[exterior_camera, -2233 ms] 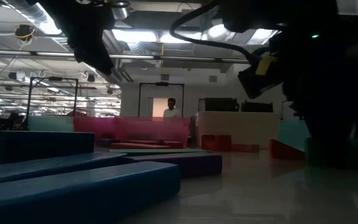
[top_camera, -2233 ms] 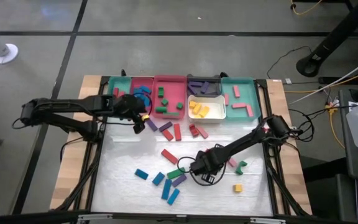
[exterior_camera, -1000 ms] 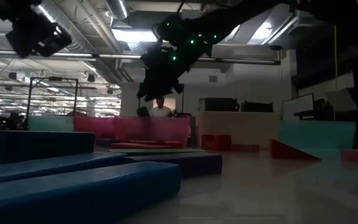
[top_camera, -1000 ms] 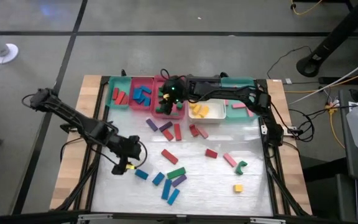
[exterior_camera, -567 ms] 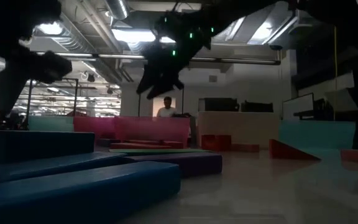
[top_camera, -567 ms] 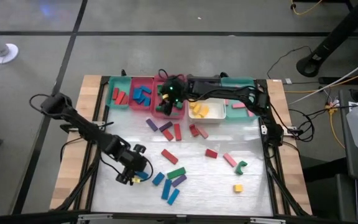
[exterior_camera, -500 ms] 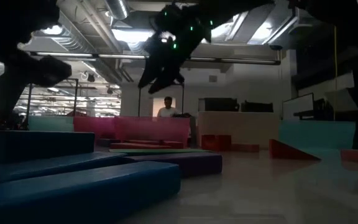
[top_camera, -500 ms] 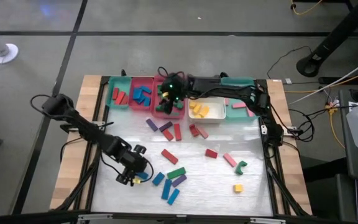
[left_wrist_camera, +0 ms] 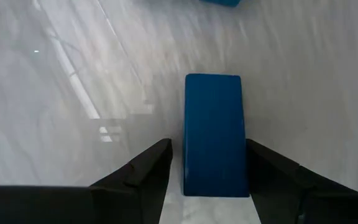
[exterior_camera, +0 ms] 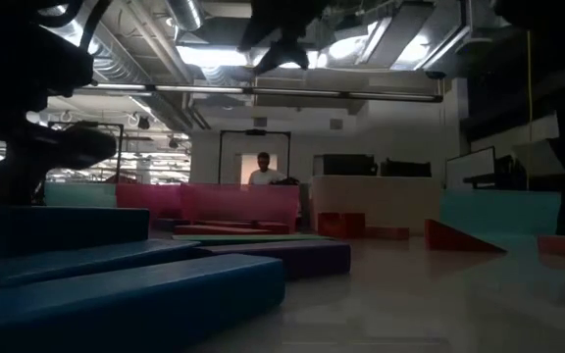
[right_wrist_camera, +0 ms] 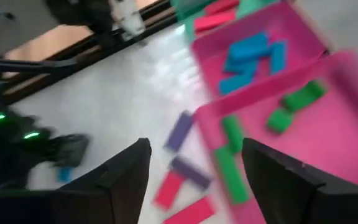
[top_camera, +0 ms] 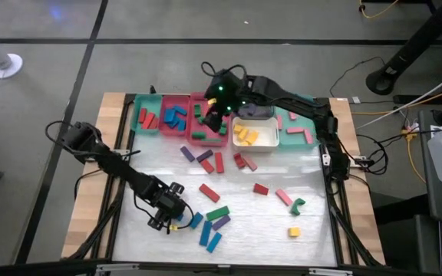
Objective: Sort blocks
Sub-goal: Put the blue block into the left pink bin
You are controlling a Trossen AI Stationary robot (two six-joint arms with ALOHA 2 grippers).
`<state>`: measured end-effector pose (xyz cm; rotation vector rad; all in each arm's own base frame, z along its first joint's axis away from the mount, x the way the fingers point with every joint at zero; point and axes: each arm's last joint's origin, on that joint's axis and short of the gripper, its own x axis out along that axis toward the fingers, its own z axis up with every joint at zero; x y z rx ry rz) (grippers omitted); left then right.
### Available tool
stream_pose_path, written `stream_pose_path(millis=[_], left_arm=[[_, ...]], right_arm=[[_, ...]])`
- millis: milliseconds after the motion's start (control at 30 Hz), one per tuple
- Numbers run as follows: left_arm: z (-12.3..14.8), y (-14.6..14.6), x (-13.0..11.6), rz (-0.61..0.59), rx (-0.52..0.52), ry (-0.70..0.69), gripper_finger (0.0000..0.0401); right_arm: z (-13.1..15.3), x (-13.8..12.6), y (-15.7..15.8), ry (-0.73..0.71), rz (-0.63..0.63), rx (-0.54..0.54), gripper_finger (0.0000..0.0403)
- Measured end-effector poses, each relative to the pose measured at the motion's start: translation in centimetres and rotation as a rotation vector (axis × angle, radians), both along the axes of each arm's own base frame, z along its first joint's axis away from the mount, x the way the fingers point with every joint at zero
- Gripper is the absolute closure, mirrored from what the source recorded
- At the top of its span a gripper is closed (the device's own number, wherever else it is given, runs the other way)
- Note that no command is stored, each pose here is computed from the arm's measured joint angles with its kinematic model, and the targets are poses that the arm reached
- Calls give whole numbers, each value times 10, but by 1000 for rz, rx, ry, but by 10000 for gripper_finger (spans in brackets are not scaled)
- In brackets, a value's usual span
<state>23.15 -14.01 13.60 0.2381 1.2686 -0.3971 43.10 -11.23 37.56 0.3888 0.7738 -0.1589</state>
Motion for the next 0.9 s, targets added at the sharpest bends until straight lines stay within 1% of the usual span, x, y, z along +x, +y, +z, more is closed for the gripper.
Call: stream_pose_path(millis=[67, 133, 200, 233, 300, 400, 433, 500, 600, 700, 767, 833, 900], left_arm=[[0, 1, 0, -20, 23, -11, 231], [1, 3, 1, -36, 29, -21, 256], [3, 6, 2, -44, 27, -24, 284], [3, 8, 3, -42, 26, -25, 285], [5, 14, 6, -24, 30, -37, 285], [10, 27, 10, 25, 60, -66, 285], [13, 31, 11, 46, 54, -76, 285], [21, 40, 13, 81, 39, -96, 285], [37, 58, 12, 144, 19, -131, 285], [59, 79, 4, 236, 9, -175, 285], [75, 92, -5, 300, 7, -214, 285], [92, 106, -15, 369, 25, -284, 285], [107, 121, -27, 450, 70, -354, 285]], right_arm=[[4, -5, 10, 17, 6, 73, 150], [2, -9, 22, 78, 12, 144, 150], [-1, -10, 37, 131, 29, 165, 150], [-3, -12, 45, 170, 43, 169, 150], [-8, -10, 63, 222, 67, 153, 150], [-17, -8, 90, 293, 94, 105, 150], [-21, -5, 100, 308, 104, 83, 150], [-24, -3, 118, 313, 116, 45, 150], [-26, -2, 143, 321, 102, 32, 150], [-29, -4, 167, 342, 70, 32, 150], [-30, -5, 181, 335, 47, 14, 150], [-31, -7, 195, 330, 14, -7, 150], [-36, -5, 207, 325, -18, -35, 150]])
